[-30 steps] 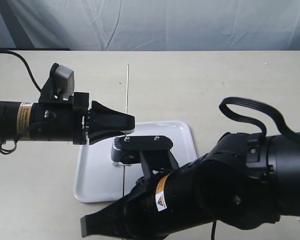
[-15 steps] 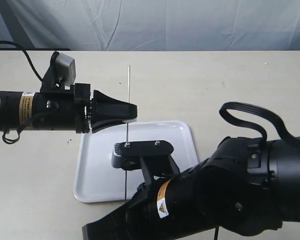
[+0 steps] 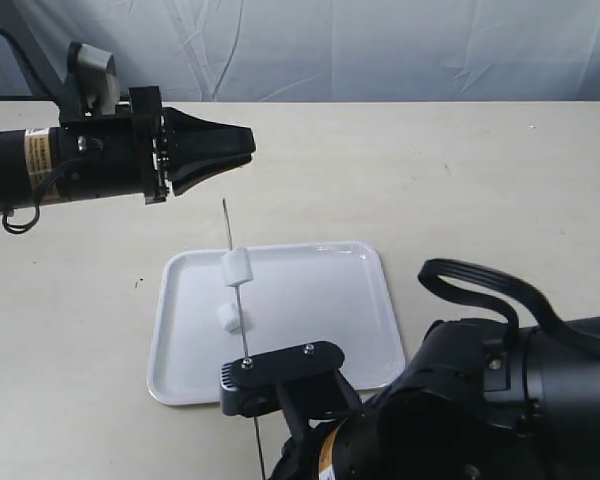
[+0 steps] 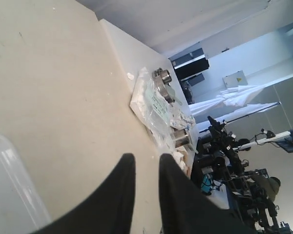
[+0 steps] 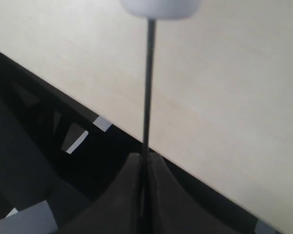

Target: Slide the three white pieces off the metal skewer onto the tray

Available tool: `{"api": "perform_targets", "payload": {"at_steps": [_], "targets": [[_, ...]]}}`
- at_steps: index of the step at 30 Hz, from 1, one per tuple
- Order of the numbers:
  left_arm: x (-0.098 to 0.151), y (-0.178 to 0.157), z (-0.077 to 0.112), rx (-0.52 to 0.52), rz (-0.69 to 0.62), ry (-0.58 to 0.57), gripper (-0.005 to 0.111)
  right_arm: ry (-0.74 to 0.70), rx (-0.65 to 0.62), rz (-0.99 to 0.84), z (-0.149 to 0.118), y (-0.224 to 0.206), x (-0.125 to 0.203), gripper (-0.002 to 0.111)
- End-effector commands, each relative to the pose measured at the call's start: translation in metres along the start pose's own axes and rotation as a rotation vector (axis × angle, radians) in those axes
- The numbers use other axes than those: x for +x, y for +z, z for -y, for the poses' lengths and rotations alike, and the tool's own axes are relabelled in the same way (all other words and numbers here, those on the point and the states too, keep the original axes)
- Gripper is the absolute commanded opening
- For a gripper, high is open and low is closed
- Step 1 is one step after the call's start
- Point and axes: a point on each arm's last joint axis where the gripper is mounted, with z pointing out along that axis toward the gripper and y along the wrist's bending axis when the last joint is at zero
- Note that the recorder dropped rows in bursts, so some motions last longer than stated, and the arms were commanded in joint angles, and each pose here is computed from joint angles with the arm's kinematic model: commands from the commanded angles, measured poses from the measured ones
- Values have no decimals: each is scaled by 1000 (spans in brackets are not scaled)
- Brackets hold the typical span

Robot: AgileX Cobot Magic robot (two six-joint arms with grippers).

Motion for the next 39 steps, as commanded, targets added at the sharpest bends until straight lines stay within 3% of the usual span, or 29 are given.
{"api": "perform_targets", "payload": {"at_steps": [1, 7, 9, 12, 14, 18, 22, 27, 39], "targets": [[-2, -8, -3, -29, -27, 26, 18, -16, -8, 22, -1, 0, -1, -1], [-6, -27, -11, -54, -60, 22, 20, -28, -2, 26, 0, 0, -2, -1], [-6, -35, -15, -81, -77, 13, 25, -33, -3, 36, 0, 0, -3, -1], [-5, -46, -21, -130, -123, -32, 45, -37, -13, 58, -1, 0, -5, -1], [2, -45, -22, -152, -194, -56, 47, -37, -21, 73, -2, 0, -6, -1], [19, -49, -20, -168, -235, -99, 47, -37, -31, 92, -2, 0, -8, -1], [26, -54, -2, -155, -208, -60, 47, -22, -52, 137, -4, -1, -12, -1], [34, -46, 21, -116, -244, 23, 32, -17, -56, 142, -4, -1, -13, -1], [38, -40, 29, -92, -258, 46, 38, -7, -67, 154, -5, -1, -14, -1]]}}
